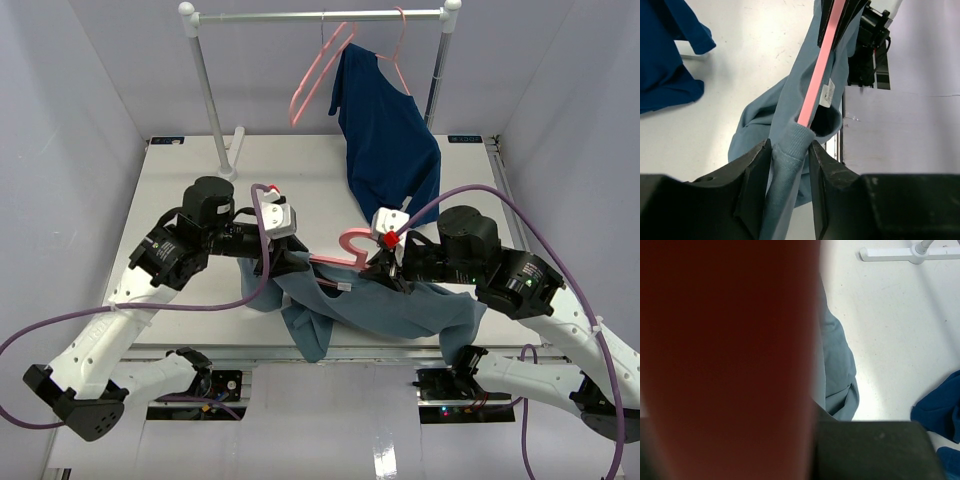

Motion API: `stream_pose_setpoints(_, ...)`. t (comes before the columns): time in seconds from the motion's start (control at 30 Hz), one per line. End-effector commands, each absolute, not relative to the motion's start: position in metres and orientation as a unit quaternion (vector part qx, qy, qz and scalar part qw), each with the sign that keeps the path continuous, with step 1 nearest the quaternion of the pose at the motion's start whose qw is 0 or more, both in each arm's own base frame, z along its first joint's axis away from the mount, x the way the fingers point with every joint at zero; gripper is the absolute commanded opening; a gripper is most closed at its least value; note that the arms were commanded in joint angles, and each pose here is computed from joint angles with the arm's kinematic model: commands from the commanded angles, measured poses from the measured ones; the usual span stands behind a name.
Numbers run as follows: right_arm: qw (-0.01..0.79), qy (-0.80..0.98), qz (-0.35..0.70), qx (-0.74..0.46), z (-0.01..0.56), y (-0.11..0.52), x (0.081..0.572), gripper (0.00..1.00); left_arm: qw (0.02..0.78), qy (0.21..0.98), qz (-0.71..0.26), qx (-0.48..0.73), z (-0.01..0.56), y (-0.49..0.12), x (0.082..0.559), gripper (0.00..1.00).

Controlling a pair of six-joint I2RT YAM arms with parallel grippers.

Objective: Place the t-shirt on the hanger

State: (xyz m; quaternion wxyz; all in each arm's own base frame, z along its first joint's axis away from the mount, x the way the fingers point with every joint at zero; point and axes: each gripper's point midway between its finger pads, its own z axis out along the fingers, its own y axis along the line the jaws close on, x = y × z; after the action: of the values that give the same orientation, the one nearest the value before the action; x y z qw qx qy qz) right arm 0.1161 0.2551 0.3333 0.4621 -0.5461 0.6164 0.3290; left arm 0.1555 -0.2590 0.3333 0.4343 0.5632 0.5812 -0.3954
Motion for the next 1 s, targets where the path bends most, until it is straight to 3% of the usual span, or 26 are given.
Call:
stream_pose_setpoints(0.0,0.524,0.552,0.364,-0.536,0.384,0.266,0.112,0.08,0.416,0.557,-0.432,0.575,0.341,-0.262,0.138,0.29)
stream_pose_setpoints(0.37,0.529,0.547,0.378,-0.527,0.388,0.278,0.117,0.08,0.395,0.56,-0.452,0.571,0.337,-0.268,0.134,0.35)
stream_pose_setpoints(0.43,0.529,0.548,0.379,-0.526,0.388,0.28,0.118,0.08,0.391,0.558,-0.456,0.572,0.335,-0.269,0.133,0.3)
stream_pose_setpoints(0.5,0.529,0.551,0.375,-0.525,0.385,0.279,0.119,0.08,0.4,0.558,-0.445,0.575,0.334,-0.267,0.135,0.08)
stream_pose_setpoints(0.57,0.532,0.552,0.373,-0.523,0.385,0.277,0.12,0.08,0.405,0.554,-0.44,0.579,0.333,-0.265,0.133,0.0)
stream_pose_setpoints(0.77,0.545,0.56,0.357,-0.512,0.383,0.27,0.125,0.08,0.438,0.542,-0.417,0.584,0.336,-0.26,0.136,0.0)
stream_pose_setpoints(0.87,0.557,0.584,0.333,-0.488,0.377,0.262,0.136,0.23,0.454,0.553,-0.399,0.573,0.338,-0.258,0.145,0.0)
stream_pose_setpoints(0.93,0.57,0.606,0.312,-0.459,0.374,0.252,0.145,0.43,0.458,0.563,-0.392,0.566,0.338,-0.258,0.149,0.0)
stream_pose_setpoints(0.97,0.578,0.612,0.304,-0.446,0.374,0.246,0.148,0.46,0.46,0.566,-0.39,0.563,0.339,-0.257,0.151,0.0)
